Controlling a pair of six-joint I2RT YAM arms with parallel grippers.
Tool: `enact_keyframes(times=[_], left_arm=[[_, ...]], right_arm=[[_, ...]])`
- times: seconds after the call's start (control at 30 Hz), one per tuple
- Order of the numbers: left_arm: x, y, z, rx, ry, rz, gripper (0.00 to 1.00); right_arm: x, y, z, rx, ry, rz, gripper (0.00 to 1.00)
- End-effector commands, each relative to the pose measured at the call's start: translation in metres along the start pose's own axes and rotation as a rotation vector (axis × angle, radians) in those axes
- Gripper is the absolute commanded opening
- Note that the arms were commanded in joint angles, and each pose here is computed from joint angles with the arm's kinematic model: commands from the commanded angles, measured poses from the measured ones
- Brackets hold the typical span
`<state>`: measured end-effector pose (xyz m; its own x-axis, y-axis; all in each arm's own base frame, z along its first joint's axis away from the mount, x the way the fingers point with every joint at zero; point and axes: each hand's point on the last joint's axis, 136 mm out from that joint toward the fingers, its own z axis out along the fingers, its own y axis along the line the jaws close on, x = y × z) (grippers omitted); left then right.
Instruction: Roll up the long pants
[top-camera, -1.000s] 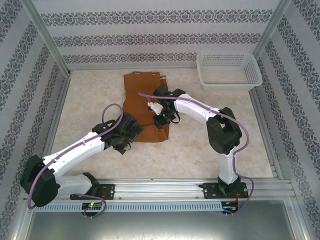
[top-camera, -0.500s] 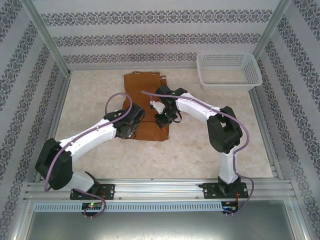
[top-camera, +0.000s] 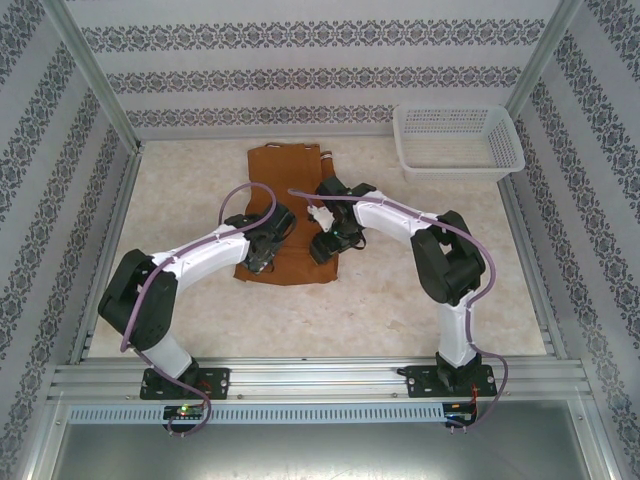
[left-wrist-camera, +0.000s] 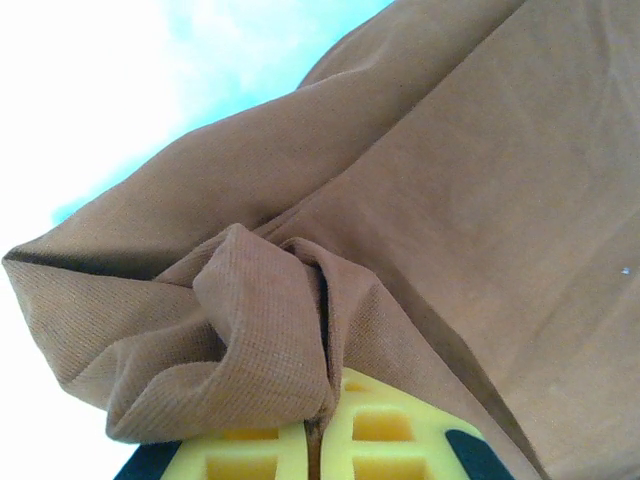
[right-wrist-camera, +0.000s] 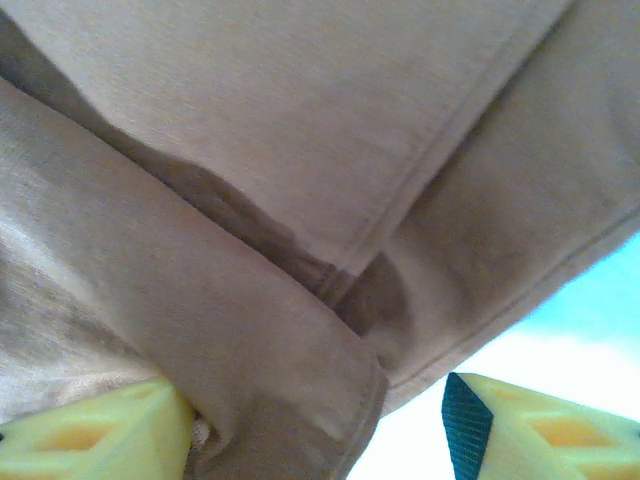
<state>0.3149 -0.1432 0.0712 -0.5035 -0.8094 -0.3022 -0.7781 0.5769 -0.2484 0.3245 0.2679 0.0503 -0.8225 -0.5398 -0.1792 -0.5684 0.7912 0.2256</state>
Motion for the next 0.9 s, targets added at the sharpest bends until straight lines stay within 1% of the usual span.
enact_keyframes(times=[0.0,0.03,0.07,0.1,0.17,0.23,0.33,0.37,0.5,0.6,0.67,0.73,0.77,0.8,0.83,0.87], left_arm=[[-0.003,0.03,0.01,-0.115,-0.014,0.036,0.04],[-0.003,0.031,0.01,-0.118,-0.016,0.037,0.05],[-0.003,0.031,0.011,-0.121,-0.017,0.039,0.05],[-0.003,0.032,0.011,-0.124,-0.018,0.04,0.05],[-0.003,0.033,0.012,-0.13,-0.016,0.042,0.05],[-0.001,0.033,0.013,-0.135,-0.014,0.042,0.05],[0.0,0.034,0.016,-0.141,-0.006,0.047,0.05],[0.001,0.034,0.016,-0.142,-0.001,0.048,0.05],[0.002,0.036,0.017,-0.148,0.0,0.048,0.07],[0.0,0.038,0.016,-0.152,-0.01,0.051,0.09],[-0.002,0.042,0.016,-0.16,-0.015,0.049,0.12],[-0.005,0.048,0.016,-0.174,-0.027,0.05,0.17],[-0.007,0.053,0.016,-0.182,-0.036,0.047,0.22],[-0.01,0.058,0.016,-0.19,-0.047,0.038,0.29],[-0.013,0.062,0.016,-0.19,-0.057,0.027,0.41],[-0.016,0.066,0.015,-0.187,-0.063,0.011,0.65]], right_arm=[[0.001,0.001,-0.048,0.067,-0.068,0.01,0.58],[-0.002,0.01,-0.06,0.047,-0.1,0.007,0.39],[-0.004,0.02,-0.07,0.03,-0.134,-0.001,0.05],[-0.006,0.027,-0.076,0.018,-0.157,-0.006,0.0],[-0.008,0.048,-0.086,-0.011,-0.187,-0.025,0.0],[-0.009,0.062,-0.083,-0.022,-0.196,-0.041,0.0],[-0.007,0.075,-0.066,-0.054,-0.174,-0.047,0.0],[-0.005,0.076,-0.054,-0.058,-0.152,-0.046,0.0],[0.006,0.073,-0.009,-0.071,-0.056,-0.028,0.0],[0.015,0.064,0.02,-0.058,-0.004,-0.012,0.0],[0.022,0.052,0.037,-0.042,0.041,0.012,0.0],[0.028,0.045,0.051,-0.048,0.071,0.035,0.0],[0.03,0.043,0.056,-0.057,0.078,0.049,0.0],[0.03,0.042,0.06,-0.069,0.083,0.061,0.0],[0.031,0.041,0.063,-0.072,0.086,0.069,0.0],[0.031,0.041,0.065,-0.077,0.088,0.072,0.0]])
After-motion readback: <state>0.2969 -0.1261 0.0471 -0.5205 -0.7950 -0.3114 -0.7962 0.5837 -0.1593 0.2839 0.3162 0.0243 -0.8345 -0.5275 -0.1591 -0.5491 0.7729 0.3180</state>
